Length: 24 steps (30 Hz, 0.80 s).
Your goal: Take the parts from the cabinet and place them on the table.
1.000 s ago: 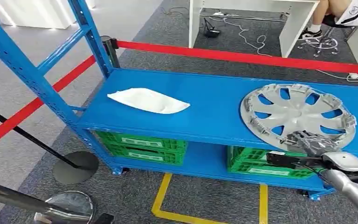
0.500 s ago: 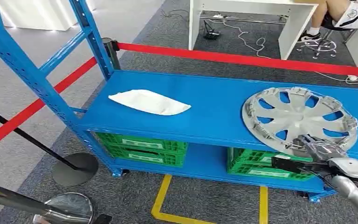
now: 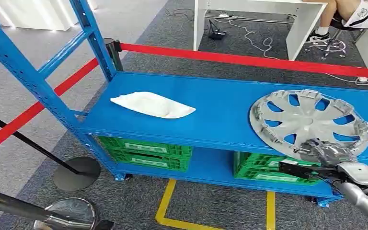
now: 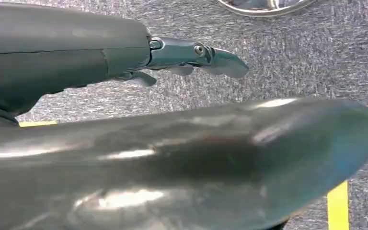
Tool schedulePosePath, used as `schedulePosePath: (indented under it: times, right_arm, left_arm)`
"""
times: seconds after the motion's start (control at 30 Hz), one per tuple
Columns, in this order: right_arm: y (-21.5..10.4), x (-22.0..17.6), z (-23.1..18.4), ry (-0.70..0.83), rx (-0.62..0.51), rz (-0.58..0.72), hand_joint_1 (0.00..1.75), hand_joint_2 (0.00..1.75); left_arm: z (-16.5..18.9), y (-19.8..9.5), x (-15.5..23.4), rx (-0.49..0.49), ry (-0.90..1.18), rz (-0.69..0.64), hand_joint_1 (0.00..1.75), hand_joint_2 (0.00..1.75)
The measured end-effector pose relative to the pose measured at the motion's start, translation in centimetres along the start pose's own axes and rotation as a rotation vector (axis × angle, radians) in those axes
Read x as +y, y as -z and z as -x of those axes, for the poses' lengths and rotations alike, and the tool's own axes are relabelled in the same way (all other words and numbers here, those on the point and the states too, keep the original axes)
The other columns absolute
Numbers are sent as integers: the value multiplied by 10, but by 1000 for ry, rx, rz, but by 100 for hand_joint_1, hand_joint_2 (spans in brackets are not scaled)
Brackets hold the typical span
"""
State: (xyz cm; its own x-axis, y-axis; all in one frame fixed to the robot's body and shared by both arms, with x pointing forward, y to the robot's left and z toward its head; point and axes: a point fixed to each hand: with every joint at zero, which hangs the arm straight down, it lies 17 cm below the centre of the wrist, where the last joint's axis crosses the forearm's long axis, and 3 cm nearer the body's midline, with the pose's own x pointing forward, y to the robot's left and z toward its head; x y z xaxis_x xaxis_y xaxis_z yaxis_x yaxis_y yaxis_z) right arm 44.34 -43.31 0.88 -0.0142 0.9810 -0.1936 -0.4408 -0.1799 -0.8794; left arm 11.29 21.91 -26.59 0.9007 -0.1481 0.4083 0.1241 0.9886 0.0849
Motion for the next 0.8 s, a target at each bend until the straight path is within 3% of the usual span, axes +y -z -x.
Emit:
schedulePosePath:
  times: [0.37,0.53,0.8]
  right_arm:
    - [-6,-33,-53,74,-148,222,175,175]
    - [-20,-47,-69,98,-211,318,175,175]
    - [-53,-88,-80,108,-248,577,175,175]
  left_arm:
    - [-2,0,-1,-12,-26,6,0,0]
    - [-2,0,0,-14,-32,3,0,0]
    - [-2,0,0,-16,-22,2,0,0]
